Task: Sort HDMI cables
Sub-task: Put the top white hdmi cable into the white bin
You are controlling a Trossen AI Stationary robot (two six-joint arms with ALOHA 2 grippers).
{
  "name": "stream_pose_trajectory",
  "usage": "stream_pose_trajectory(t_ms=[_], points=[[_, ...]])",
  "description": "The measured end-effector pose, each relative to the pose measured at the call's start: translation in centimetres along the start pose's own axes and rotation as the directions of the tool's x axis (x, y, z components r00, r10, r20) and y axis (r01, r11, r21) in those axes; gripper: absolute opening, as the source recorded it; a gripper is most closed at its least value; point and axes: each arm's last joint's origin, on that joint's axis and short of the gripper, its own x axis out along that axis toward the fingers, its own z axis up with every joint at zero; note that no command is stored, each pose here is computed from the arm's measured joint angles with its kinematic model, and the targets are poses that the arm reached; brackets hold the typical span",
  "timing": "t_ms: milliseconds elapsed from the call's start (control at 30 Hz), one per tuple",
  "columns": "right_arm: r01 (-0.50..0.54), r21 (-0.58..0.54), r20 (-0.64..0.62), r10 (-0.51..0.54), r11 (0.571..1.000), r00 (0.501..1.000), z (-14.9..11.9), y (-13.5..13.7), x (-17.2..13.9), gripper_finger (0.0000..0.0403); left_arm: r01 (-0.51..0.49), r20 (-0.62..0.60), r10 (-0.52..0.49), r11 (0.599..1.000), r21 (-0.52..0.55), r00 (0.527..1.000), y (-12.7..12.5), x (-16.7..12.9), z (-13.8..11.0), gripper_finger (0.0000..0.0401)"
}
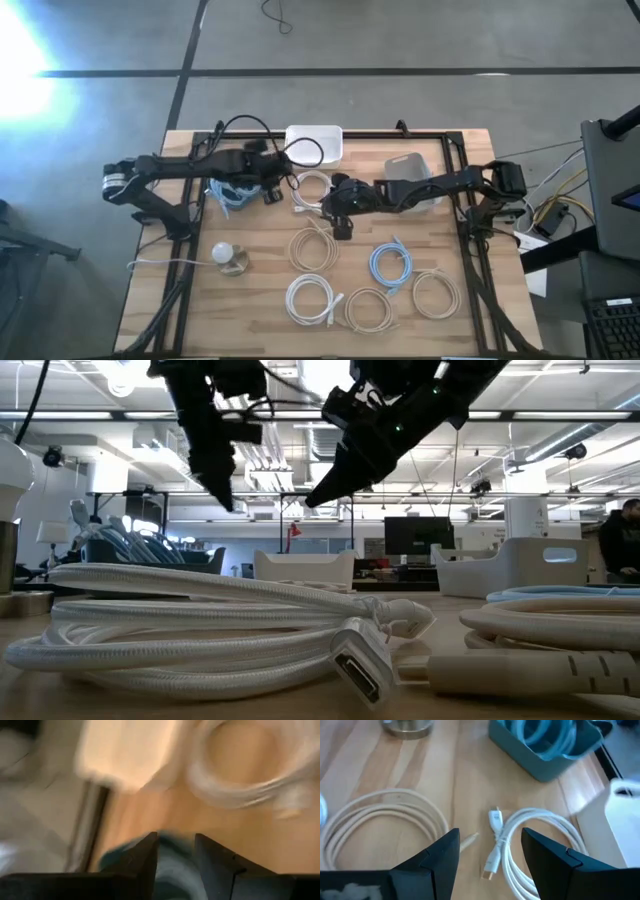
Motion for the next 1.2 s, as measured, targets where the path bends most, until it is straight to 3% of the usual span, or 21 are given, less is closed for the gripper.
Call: stream_pose_trajectory(t_ms=[133, 233, 467, 633, 733, 833, 1033, 1200], points=[[0.010, 0.038, -0.001, -0.010, 0.999, 1.000, 0.7, -0.4, -0.4, 0.0210, 0.225, 0.169, -0.235, 0.971, 0.076, 0.957, -0.5, -1.3, 0.1, 0.0135], [0.042, -0.003, -0.019, -0.042, 0.999, 0.999, 2.0, -0.8, -1.3, 0.0210, 0.303, 0.278, -0.320, 0.948, 0.101, 0.906, -0.2, -2.7, -0.3, 0.0135], [0.254, 0.003, -0.017, -0.254, 0.967, 0.967, 5.7, -2.7, -3.5, 0.0210, 0.278, 0.511, -0.277, 0.958, 0.076, 0.814, 1.0, -5.7, -2.8, 0.0135], [0.061, 0.054, 0.001, -0.061, 0.997, 0.998, 4.6, -4.4, -1.9, 0.0210, 0.273, 0.674, -0.223, 0.961, 0.032, 0.704, 0.7, -5.3, -5.2, 0.0135], [0.058, 0.130, 0.003, -0.059, 0.990, 0.998, 2.6, -5.6, 0.5, 0.0208, 0.292, 0.733, -0.217, 0.956, 0.026, 0.645, 0.0, -4.4, -6.3, 0.0135], [0.084, 0.183, -0.040, -0.078, 0.980, 0.996, 0.9, -6.8, 2.4, 0.0203, 0.299, 0.744, -0.220, 0.954, 0.028, 0.631, -0.5, -3.5, -7.2, 0.0135], [0.097, 0.209, -0.080, -0.082, 0.973, 0.993, -0.6, -7.9, 5.7, 0.0192, 0.328, 0.727, -0.228, 0.945, 0.004, 0.648, -1.1, -2.4, -8.1, 0.0135], [0.024, 0.213, -0.141, 0.006, 0.977, 0.990, -1.7, -7.5, 8.9, 0.0194, 0.349, 0.723, -0.230, 0.937, -0.015, 0.652, -1.2, -2.2, -8.2, 0.0135]])
